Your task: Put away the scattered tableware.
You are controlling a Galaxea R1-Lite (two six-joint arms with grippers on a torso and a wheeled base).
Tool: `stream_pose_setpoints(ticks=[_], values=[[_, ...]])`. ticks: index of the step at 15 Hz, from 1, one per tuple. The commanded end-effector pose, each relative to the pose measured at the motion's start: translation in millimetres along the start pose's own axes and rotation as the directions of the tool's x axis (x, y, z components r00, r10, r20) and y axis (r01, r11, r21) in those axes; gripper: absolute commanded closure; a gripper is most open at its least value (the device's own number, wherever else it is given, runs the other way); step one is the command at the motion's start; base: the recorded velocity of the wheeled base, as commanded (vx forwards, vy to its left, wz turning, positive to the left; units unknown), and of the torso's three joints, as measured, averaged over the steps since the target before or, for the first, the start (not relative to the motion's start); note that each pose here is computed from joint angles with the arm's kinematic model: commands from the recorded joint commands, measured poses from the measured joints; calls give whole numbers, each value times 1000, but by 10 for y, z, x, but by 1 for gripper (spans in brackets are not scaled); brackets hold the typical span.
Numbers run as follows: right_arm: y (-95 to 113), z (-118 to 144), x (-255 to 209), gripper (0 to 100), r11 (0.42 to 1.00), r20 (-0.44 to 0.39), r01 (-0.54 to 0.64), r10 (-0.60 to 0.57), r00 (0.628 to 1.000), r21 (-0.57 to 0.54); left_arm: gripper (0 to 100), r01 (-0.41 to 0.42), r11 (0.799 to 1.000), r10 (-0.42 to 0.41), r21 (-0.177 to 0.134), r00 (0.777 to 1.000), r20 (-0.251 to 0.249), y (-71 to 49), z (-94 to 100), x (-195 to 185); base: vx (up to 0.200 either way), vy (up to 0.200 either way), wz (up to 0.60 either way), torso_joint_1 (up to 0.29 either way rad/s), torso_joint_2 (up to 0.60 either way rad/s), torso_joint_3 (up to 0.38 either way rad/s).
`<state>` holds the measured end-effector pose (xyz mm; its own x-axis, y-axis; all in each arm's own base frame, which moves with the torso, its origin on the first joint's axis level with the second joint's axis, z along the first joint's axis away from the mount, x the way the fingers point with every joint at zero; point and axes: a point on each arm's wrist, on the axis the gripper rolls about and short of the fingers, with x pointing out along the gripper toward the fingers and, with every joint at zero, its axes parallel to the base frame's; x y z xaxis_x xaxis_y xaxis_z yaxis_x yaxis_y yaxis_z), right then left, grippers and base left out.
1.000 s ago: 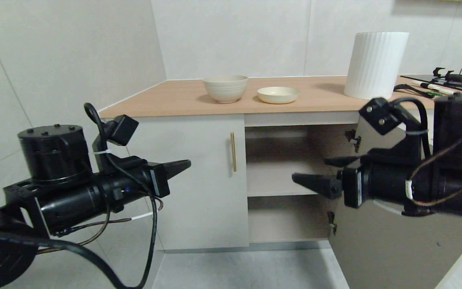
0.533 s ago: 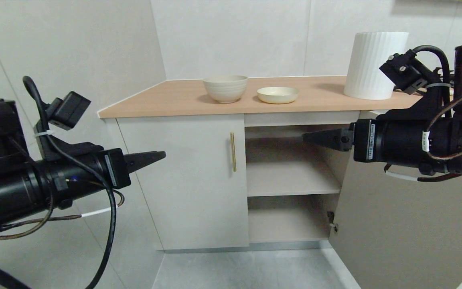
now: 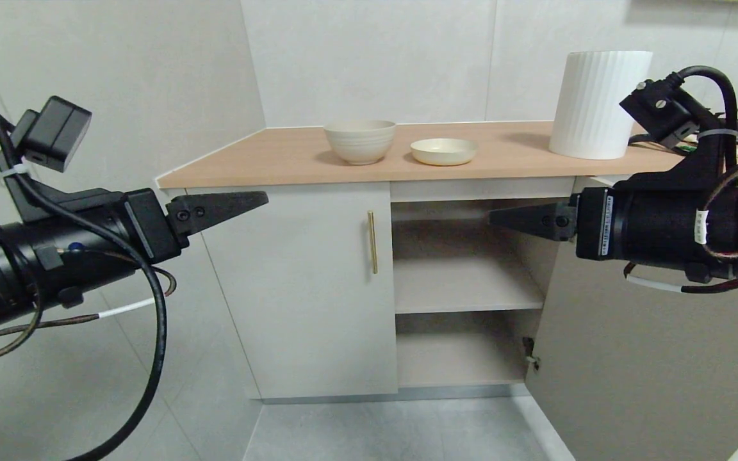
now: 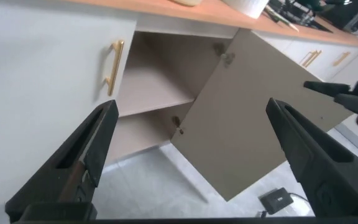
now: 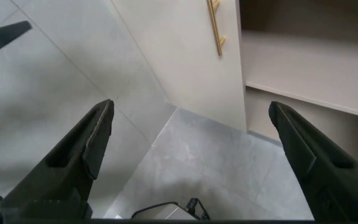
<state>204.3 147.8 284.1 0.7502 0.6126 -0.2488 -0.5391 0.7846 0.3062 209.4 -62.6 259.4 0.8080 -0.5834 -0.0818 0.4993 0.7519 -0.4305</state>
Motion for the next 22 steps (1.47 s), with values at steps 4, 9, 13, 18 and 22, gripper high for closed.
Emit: stream_pose_setpoints(ticks=[4, 9, 13, 18, 22], values=[[2, 1, -7, 0, 1000, 0, 0, 0, 1000, -1, 0, 13, 999, -13, 39, 1000, 2, -45, 11, -46, 50, 0, 0, 2, 1, -1], [-1, -8, -14, 0, 1000, -14, 5, -5, 1000, -1, 0, 15, 999, -15, 42, 1000, 7, -53, 25, -50, 200, 0, 0, 7, 0, 1], [0, -19, -7, 0, 1000, -21, 4, -4, 1000, -1, 0, 13, 999, -14, 40, 1000, 4, -43, 25, -26, 200, 0, 0, 1, 2, -1], [-33, -129, 13, 0, 1000, -38, -5, 4, 999, -15, 0, 13, 999, -14, 40, 1000, 4, -40, 20, -26, 120, 0, 0, 0, 1, 1], [-57, -198, 30, 0, 997, -55, 2, -6, 998, -74, 0, 13, 999, -14, 40, 1000, 4, -40, 20, -26, 0, 0, 0, 0, 0, 0]])
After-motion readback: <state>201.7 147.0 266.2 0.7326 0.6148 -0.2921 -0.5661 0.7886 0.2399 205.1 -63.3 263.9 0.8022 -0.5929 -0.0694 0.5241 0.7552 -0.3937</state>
